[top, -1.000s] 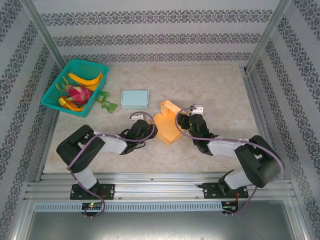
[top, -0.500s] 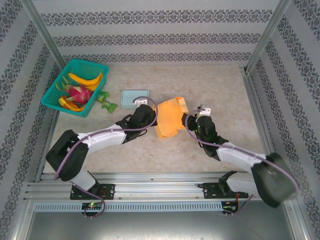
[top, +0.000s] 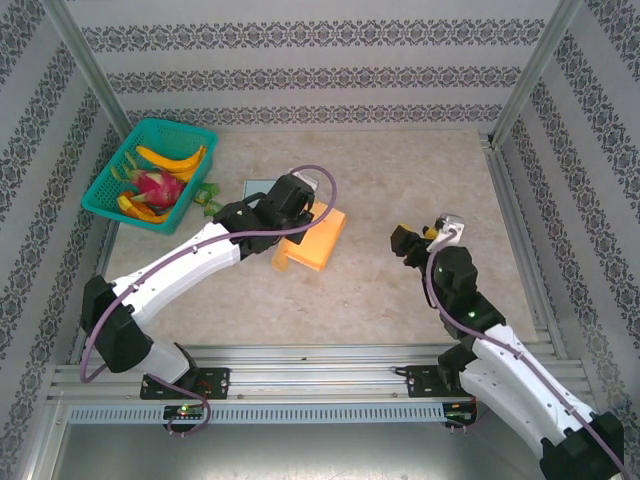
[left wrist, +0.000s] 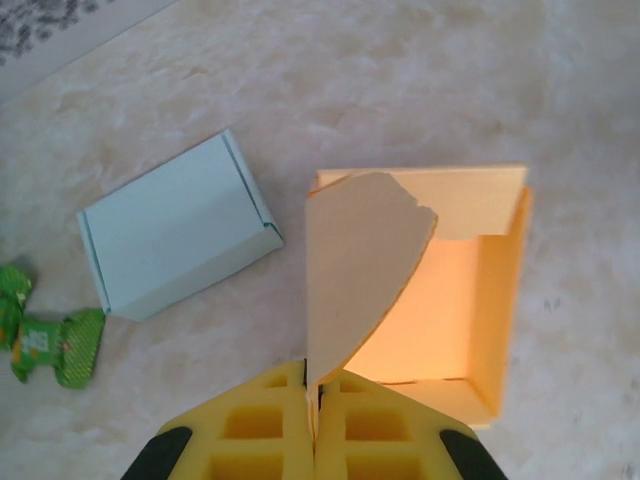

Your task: Fold the paper box

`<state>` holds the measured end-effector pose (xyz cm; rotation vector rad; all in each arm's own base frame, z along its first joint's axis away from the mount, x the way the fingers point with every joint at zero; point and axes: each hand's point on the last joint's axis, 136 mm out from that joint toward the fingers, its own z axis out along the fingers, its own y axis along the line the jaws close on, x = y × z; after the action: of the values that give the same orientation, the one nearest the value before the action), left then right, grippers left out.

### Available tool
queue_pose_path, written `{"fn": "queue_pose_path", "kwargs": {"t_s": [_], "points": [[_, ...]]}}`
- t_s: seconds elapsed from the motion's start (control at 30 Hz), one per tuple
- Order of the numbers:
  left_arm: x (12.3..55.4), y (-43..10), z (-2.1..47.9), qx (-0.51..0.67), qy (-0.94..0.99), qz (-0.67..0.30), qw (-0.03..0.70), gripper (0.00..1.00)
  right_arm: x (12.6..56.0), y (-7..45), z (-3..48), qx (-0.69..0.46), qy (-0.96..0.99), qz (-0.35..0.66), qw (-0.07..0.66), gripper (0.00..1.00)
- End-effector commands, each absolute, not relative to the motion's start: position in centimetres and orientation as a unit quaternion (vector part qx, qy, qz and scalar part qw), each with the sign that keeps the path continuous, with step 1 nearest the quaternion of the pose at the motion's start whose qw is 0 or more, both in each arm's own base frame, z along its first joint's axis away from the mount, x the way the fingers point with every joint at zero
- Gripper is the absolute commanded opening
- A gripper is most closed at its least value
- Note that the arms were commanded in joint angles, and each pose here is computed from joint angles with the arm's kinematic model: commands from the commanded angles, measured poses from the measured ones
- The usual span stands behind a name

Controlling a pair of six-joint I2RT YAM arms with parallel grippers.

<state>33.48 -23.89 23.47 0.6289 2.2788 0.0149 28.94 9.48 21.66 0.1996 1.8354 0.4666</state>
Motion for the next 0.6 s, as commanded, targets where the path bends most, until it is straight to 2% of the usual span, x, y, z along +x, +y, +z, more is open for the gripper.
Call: {"fn": "queue_pose_path", "kwargs": {"t_s": [0.0,0.1,0.23,0.57], "points": [[30.9,-24.4,20.0,0.39,0.876,0.033,0.281,0.02,29.8,12.2,21.6,0.016,0.826,0.225,0.516,0.72],[30.7,-25.9,18.6,0.424,0.872,0.016,0.244,0.02,31.1,14.3,21.0,-0.031,0.85,0.256,0.46,0.72],[31.4,-26.1,16.6,0.45,0.868,0.045,0.204,0.01,32.1,15.8,19.4,-0.079,0.872,0.295,0.382,0.7],[32.4,-27.5,17.4,0.464,0.858,0.034,0.22,0.02,33.4,18.2,13.0,-0.058,0.883,0.377,0.275,0.68]]}}
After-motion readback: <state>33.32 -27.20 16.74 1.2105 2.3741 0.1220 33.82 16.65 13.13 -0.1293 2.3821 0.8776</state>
